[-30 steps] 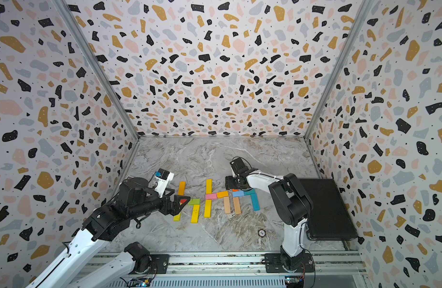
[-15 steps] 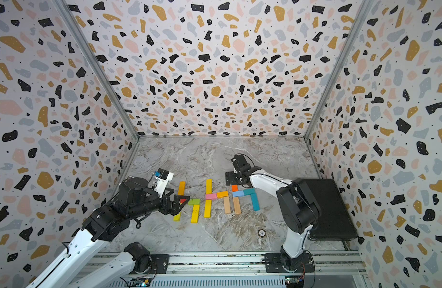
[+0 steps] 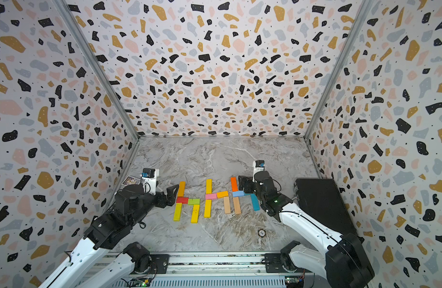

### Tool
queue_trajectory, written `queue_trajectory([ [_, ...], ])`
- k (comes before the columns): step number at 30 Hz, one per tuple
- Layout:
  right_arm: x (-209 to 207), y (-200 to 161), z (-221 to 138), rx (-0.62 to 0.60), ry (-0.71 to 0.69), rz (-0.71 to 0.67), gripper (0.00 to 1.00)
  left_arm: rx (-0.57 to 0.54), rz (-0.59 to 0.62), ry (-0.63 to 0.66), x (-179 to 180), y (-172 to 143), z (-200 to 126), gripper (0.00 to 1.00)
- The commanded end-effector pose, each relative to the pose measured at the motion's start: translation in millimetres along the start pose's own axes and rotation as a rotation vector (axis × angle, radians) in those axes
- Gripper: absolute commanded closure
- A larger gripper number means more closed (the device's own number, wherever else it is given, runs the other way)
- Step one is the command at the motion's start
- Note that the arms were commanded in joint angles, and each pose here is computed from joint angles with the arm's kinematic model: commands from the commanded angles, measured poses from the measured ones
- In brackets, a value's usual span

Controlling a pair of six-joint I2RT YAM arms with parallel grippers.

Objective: Assemble the letter h with building blocks
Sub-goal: Reset both arms

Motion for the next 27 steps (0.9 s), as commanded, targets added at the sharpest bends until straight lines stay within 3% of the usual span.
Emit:
queue_trajectory([
  [1,2,12,-4,-0.074,0.012,0.058,0.08,-0.124,0.02,0.235,37,34,25,0.01],
  [6,1,5,-4,-0.059,0.025,0.099,0.08,-0.1,0.016,0.374,92,32,76,0.01],
  [12,-2,7,-10,-0.089,0.023,0.101,0.05,0.098,0.141,0.486,151,-30,123,0.01],
  [15,-3,7,-11,-0.094,0.019,0.095,0.05,0.151,0.15,0.425,151,-59,137,0.01],
  [17,-3,9,-12,-0.102,0.019,0.088,0.04,0.112,0.148,0.409,149,-64,140,0.01],
  [19,-4,9,-12,-0.107,0.013,0.085,0.04,0.167,0.172,0.387,149,-69,145,0.01],
  [22,-4,9,-11,-0.107,0.015,0.078,0.04,0.153,0.188,0.364,145,-71,144,0.01],
  [27,-7,9,-11,-0.111,-0.005,0.071,0.04,0.149,0.086,0.286,136,-80,153,0.01],
])
Point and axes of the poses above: each gripper's point midway between its finger pads, its own z axis out along the fingers, its own x axis along the line the jaws close on, y = z × x, the point moved 2 cm from there along -z, back along the fingers, and after that the axes turned 4 degrees about z, right-handed, at the moved point
